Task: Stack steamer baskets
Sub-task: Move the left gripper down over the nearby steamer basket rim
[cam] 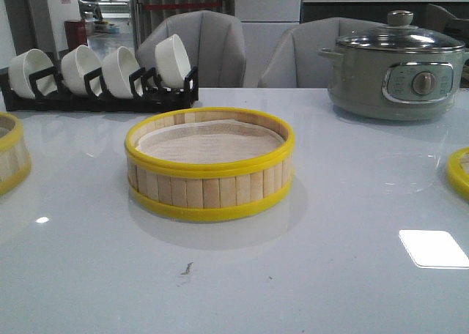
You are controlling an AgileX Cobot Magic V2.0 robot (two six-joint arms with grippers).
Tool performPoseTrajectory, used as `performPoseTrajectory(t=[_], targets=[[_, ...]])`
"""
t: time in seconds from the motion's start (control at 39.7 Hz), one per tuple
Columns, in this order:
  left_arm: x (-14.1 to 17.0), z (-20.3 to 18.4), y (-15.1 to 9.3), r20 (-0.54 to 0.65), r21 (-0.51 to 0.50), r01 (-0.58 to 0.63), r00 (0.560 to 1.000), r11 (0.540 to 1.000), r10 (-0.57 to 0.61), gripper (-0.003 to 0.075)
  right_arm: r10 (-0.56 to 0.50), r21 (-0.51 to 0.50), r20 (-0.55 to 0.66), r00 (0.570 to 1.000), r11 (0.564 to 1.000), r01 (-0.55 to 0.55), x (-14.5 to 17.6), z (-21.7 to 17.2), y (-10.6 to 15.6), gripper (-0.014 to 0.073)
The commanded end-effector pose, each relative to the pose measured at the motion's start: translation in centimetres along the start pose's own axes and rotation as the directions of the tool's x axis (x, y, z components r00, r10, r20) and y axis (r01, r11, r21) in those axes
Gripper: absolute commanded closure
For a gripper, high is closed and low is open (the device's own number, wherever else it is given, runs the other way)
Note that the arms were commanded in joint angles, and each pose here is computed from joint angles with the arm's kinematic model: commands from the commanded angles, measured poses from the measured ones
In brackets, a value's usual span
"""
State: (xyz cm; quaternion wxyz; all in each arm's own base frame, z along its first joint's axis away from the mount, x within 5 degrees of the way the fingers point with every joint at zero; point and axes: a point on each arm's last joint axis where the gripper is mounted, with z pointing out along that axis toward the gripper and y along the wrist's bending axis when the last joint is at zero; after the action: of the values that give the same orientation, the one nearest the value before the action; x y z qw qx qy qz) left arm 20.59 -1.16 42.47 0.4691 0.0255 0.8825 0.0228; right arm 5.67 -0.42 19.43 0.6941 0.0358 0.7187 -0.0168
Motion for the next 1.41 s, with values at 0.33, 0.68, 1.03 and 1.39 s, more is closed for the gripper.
performPoseTrajectory(t=[0.33, 0.68, 1.03, 1.39], targets=[[-1.8, -1.4, 0.1, 0.163, -0.010, -0.021, 0.986, 1.000, 0.022, 0.0635, -0.011, 0.005, 0.128, 0.992, 1.000, 0.011, -1.4, -0.3, 0.0, 0.0571], [-1.7, -1.4, 0.2, 0.155, -0.018, -0.026, 0.987, 0.999, 0.029, 0.0635, -0.011, 0.004, 0.132, 0.991, 1.000, 0.011, -1.5, -0.3, 0.0, 0.0571], [-1.5, -1.3, 0.2, 0.131, -0.020, -0.026, 0.991, 0.999, 0.028, 0.0635, 0.143, -0.046, 0.300, 0.943, 0.990, -0.136, -4.6, -1.0, 0.1, 0.0571], [-1.3, -1.3, 0.1, 0.112, -0.010, -0.017, 0.994, 1.000, 0.018, 0.0635, 0.115, 0.019, -0.030, 0.993, 0.993, -0.114, -15.9, 3.6, 0.3, 0.0571]])
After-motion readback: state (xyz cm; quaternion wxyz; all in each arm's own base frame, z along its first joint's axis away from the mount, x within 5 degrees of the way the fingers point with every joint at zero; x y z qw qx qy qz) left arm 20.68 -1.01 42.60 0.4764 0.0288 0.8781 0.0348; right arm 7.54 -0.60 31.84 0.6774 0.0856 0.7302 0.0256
